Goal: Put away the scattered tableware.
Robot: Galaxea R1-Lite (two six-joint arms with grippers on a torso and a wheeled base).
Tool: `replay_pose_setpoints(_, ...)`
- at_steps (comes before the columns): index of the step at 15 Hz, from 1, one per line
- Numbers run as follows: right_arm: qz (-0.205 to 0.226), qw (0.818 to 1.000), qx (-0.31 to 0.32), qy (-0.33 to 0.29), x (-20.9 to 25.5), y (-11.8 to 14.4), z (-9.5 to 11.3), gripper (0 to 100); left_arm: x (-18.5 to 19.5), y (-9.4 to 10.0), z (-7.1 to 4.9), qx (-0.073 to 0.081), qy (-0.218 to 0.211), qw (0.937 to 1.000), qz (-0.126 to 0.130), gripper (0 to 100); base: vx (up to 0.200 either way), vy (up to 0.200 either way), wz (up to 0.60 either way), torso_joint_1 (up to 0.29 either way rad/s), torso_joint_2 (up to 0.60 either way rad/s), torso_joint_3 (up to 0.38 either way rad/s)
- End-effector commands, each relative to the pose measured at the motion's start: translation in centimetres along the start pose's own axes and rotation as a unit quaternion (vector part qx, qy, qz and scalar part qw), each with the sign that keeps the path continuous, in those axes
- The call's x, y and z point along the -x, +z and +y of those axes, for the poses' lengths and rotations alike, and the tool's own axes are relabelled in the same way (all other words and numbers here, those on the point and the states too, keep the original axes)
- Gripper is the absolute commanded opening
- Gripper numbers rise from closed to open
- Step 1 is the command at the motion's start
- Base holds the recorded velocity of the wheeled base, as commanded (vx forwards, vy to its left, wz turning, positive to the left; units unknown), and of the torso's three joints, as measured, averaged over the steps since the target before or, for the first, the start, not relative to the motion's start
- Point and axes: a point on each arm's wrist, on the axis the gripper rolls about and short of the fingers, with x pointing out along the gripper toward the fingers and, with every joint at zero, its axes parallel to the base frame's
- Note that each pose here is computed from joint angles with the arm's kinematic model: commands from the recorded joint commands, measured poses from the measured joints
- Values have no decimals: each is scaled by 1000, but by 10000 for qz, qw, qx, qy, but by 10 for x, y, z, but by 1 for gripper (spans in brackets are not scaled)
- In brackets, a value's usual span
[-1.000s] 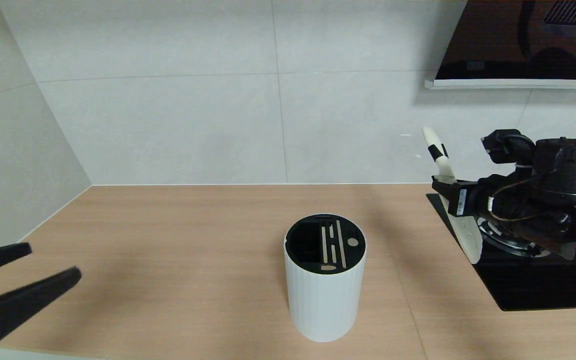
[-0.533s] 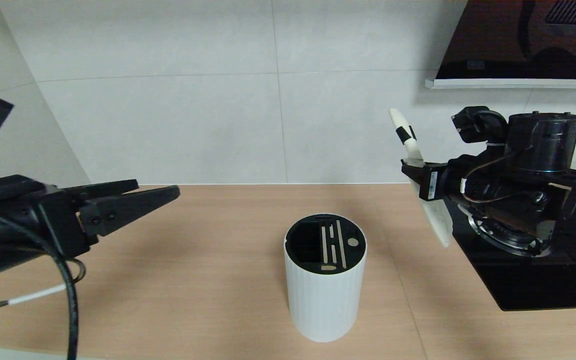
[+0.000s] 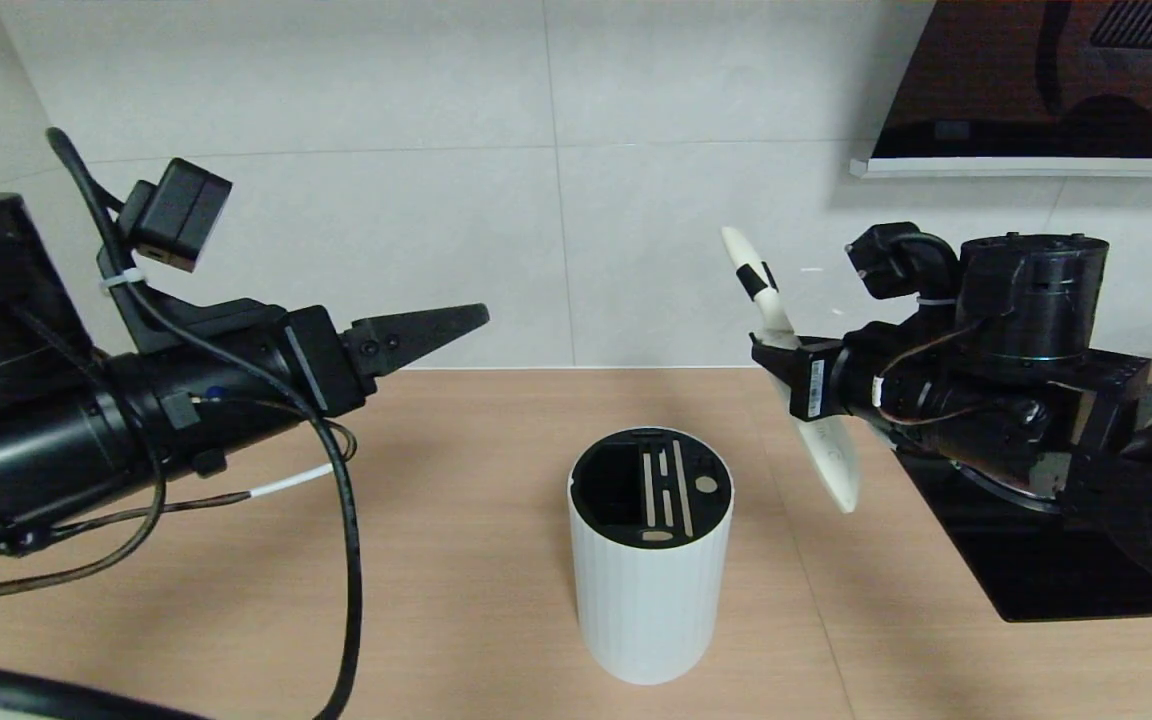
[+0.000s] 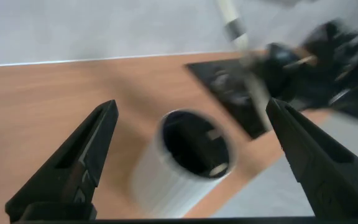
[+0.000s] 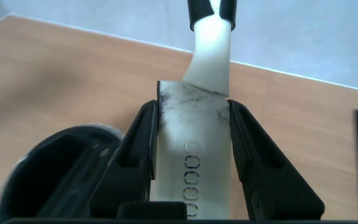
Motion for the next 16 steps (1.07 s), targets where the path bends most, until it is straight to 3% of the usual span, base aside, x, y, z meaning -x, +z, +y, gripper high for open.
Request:
replay_pose_setpoints(1, -26, 9998, 9, 212, 8, 1, 12, 0, -21, -13, 3, 172, -155, 9997, 101, 100, 0, 0, 0, 0, 0, 0)
replay_pose_setpoints(3, -62, 9991, 18, 413, 17, 3, 23, 0, -35, -22, -1, 207, -298, 9993, 66, 100, 0, 0, 0, 0, 0, 0)
replay_pose_setpoints(5, -82, 9985, -57, 530, 23, 5, 30, 0, -40, -28, -9, 360, -410, 9985, 101, 100, 0, 0, 0, 0, 0, 0)
replay_pose_setpoints(6, 17, 9976, -144, 674, 31, 7, 37, 0, -42, -31, -20, 500, -606, 9968, 125, 100, 0, 0, 0, 0, 0, 0)
replay_pose_setpoints(9, 148, 9961, -169, 851, 37, 6, 47, 0, -44, -32, -33, 686, -790, 9945, -32, 100, 0, 0, 0, 0, 0, 0)
replay_pose_setpoints(10, 148, 9961, -169, 851, 37, 6, 47, 0, -44, -32, -33, 686, -790, 9945, -32, 100, 0, 0, 0, 0, 0, 0)
replay_pose_setpoints(11, 212, 9944, -203, 1011, 39, 2, 56, 0, -45, -35, -40, 927, -922, 9914, 35, 100, 0, 0, 0, 0, 0, 0)
replay_pose_setpoints(16, 311, 9908, -270, 1292, 46, -2, 72, 0, -56, -48, -41, 989, -987, 9901, 155, 100, 0, 0, 0, 0, 0, 0)
